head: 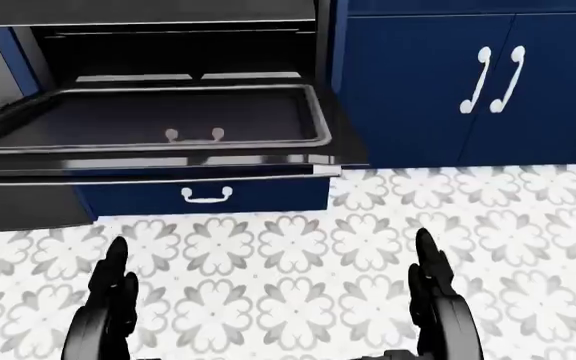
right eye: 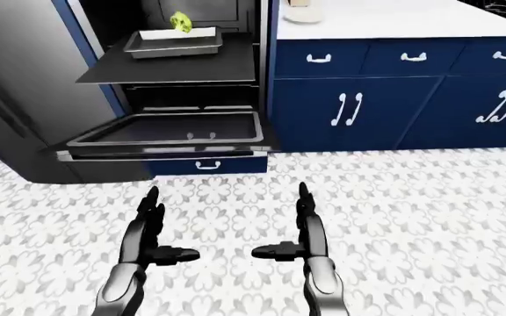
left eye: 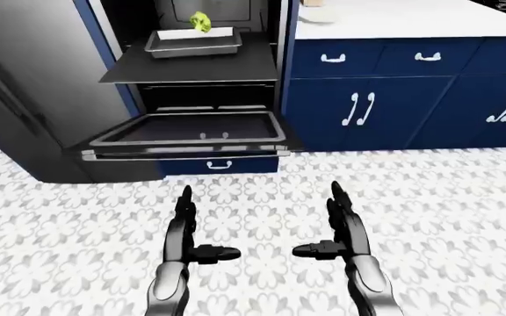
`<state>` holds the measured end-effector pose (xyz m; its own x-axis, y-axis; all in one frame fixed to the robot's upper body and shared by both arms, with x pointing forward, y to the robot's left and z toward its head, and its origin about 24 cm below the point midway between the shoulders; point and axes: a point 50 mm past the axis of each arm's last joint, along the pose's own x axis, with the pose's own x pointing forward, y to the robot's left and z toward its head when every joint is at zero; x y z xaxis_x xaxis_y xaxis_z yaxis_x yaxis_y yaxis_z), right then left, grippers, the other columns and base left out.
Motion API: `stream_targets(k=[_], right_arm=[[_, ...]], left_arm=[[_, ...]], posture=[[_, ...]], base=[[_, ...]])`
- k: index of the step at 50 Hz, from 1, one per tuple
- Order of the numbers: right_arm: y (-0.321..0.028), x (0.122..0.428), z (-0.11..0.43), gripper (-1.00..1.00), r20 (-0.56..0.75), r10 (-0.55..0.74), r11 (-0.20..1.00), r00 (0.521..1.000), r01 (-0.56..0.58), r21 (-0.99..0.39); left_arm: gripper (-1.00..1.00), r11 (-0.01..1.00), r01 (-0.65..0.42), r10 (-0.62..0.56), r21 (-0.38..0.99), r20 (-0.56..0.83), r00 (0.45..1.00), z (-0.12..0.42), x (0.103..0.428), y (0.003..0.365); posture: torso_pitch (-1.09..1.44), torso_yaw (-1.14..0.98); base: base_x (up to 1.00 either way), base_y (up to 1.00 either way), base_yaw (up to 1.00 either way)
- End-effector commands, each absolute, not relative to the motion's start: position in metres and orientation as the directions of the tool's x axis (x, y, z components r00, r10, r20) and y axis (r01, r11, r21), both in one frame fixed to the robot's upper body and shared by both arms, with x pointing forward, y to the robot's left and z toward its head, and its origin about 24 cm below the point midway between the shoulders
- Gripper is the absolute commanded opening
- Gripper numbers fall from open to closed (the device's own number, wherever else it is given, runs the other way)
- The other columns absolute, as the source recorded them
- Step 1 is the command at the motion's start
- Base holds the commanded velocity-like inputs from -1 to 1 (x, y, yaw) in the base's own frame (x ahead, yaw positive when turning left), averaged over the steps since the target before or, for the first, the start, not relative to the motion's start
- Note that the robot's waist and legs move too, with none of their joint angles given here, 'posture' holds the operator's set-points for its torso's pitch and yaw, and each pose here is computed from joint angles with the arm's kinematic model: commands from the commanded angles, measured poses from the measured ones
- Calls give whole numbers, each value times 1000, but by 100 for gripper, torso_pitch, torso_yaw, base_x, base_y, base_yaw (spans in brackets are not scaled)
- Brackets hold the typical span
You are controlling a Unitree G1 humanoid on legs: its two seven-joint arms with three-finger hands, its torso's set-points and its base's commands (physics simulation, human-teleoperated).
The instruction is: Pick the broccoli from the top rack in the oven and place it on the plate on the counter.
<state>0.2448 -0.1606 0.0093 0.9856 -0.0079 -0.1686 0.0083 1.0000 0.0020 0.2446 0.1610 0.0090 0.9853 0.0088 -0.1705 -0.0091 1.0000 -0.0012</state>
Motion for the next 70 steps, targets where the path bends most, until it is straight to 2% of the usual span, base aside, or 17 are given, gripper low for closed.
stream_targets(k=[1,2,17,32,56,70], right_arm=[[-159,258,45,100,0,-7,999,1000,7,-48],[-160,259,47,100,4,-9,999,1000,9,-50],[-161,261,61,100,29,-24,997,999,27,-74],[-167,268,133,100,131,-20,996,991,32,-86],[-162,268,169,100,196,23,991,980,4,-135],[-150,267,187,100,241,75,985,968,-34,-167]], left_arm=[[100,1000,12,-12,-14,4,1000,50,257,160],[100,998,45,-45,-40,0,999,55,252,156],[100,999,39,-38,-33,4,999,78,259,160],[100,999,44,-41,-19,102,994,161,268,160],[100,999,43,-42,-1,154,987,198,261,166],[100,999,39,-39,5,166,985,206,259,169]], posture=[[0,0],[0,0],[0,0],[0,0],[0,0],[0,0]], base=[[0,0,0],[0,0,0],[0,0,0],[10,-3,0],[38,-84,0],[52,-36,0]])
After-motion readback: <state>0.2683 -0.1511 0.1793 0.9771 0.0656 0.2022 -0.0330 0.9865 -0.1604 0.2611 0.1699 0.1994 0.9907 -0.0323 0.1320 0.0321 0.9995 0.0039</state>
